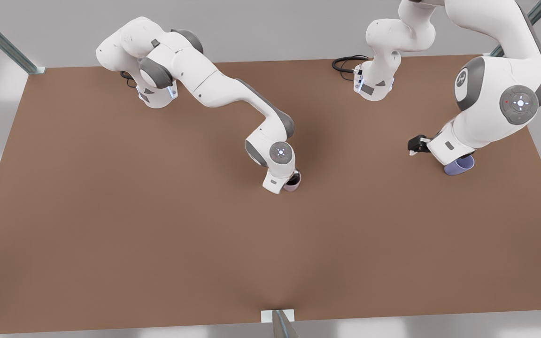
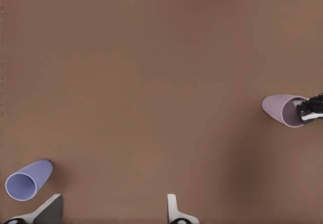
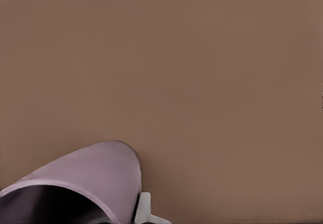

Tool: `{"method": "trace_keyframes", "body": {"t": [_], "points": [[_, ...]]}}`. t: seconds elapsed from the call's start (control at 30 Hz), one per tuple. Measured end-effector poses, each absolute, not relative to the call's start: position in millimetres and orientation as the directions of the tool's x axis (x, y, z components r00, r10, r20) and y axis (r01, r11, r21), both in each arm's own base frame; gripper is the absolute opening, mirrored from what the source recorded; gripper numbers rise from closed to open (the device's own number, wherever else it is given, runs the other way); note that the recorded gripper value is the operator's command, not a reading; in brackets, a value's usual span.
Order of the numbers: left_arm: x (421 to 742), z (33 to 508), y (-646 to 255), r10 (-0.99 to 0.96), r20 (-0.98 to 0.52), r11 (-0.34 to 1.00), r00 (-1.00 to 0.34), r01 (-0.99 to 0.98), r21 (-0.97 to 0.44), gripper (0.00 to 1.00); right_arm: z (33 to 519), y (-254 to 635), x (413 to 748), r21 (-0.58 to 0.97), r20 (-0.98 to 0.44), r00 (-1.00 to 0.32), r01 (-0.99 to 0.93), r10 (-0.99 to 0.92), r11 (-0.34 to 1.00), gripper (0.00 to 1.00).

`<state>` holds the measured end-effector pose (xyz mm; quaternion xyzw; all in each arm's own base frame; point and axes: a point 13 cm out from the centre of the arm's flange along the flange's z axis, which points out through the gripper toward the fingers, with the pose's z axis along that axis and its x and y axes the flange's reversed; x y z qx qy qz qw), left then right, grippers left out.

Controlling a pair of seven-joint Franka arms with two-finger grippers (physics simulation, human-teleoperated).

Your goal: Stack the cups, with the pink cup at the bottom and the purple cup at the top

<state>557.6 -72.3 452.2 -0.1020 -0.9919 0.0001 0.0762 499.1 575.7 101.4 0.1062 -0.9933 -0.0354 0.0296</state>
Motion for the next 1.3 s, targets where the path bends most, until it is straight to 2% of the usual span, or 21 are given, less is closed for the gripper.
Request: {"method": "trace_keyframes", "body": {"t": [0.03, 0.13, 0.23, 0.33, 0.53, 0.6, 0.67, 0.77, 0.83, 0.9, 1.0, 1.1, 1.3], "points": [[559, 452, -65, 0.19, 0.151, 0.982, -0.97, 0.19, -0.009, 1.0, 102, 576, 501, 0.075, 0.047, -0.981, -0.184, -0.188, 0.98, 1.0], [564, 442, -5, 0.084, 0.158, 0.996, -0.984, 0.087, 0.012, 1.0, 103, 574, 505, 0.058, 0.033, -0.993, -0.114, -0.116, 0.992, 1.0], [557, 404, 91, -0.061, 0.18, 0.998, -0.982, -0.059, 0.015, 1.0, 109, 572, 510, 0.053, 0.022, -0.999, -0.045, -0.046, 0.998, 1.0], [530, 353, 180, -0.161, 0.208, 0.987, -0.965, -0.163, 0.009, 1.0, 120, 572, 516, 0.069, 0.019, -1.0, 0.019, 0.018, 0.997, 1.0], [489, 265, 243, -0.139, 0.22, 0.99, -0.965, -0.144, -0.009, 1.0, 176, 569, 536, 0.122, 0.007, -0.993, 0.12, 0.12, 0.985, 1.0], [476, 240, 244, -0.107, 0.229, 0.993, -0.967, -0.115, -0.02, 1.0, 221, 542, 561, 0.146, -0.002, -0.984, 0.173, 0.176, 0.974, 1.0], [464, 219, 252, -0.09, 0.227, 0.995, -0.97, -0.097, -0.023, 1.0, 296, 467, 609, 0.174, -0.02, -0.965, 0.254, 0.261, 0.951, 1.0], [462, 209, 272, -0.076, 0.19, 0.997, -0.979, -0.079, -0.01, 1.0, 395, 261, 671, 0.147, -0.077, -0.912, 0.39, 0.404, 0.909, 1.0], [461, 200, 288, -0.073, 0.172, 0.997, -0.982, -0.074, 0.001, 1.0, 441, 140, 672, 0.102, -0.115, -0.887, 0.438, 0.448, 0.893, 1.0], [458, 193, 296, -0.061, 0.162, 0.998, -0.985, -0.061, 0.006, 1.0, 465, 53, 659, 0.065, -0.115, -0.873, 0.469, 0.474, 0.881, 1.0], [453, 179, 298, -0.033, 0.154, 0.999, -0.988, -0.033, 0.008, 1.0, 463, 23, 645, 0.001, -0.072, -0.909, 0.411, 0.41, 0.912, 1.0], [452, 167, 305, -0.015, 0.144, 1.0, -0.99, -0.012, 0.018, 1.0, 434, 10, 639, -0.054, 0.016, -0.939, 0.341, 0.343, 0.938, 1.0], [441, 135, 309, 0.019, 0.159, 1.0, -0.987, 0.023, 0.018, 1.0, 394, -17, 643, -0.028, 0.109, -0.957, 0.268, 0.27, 0.963, 1.0]]}}
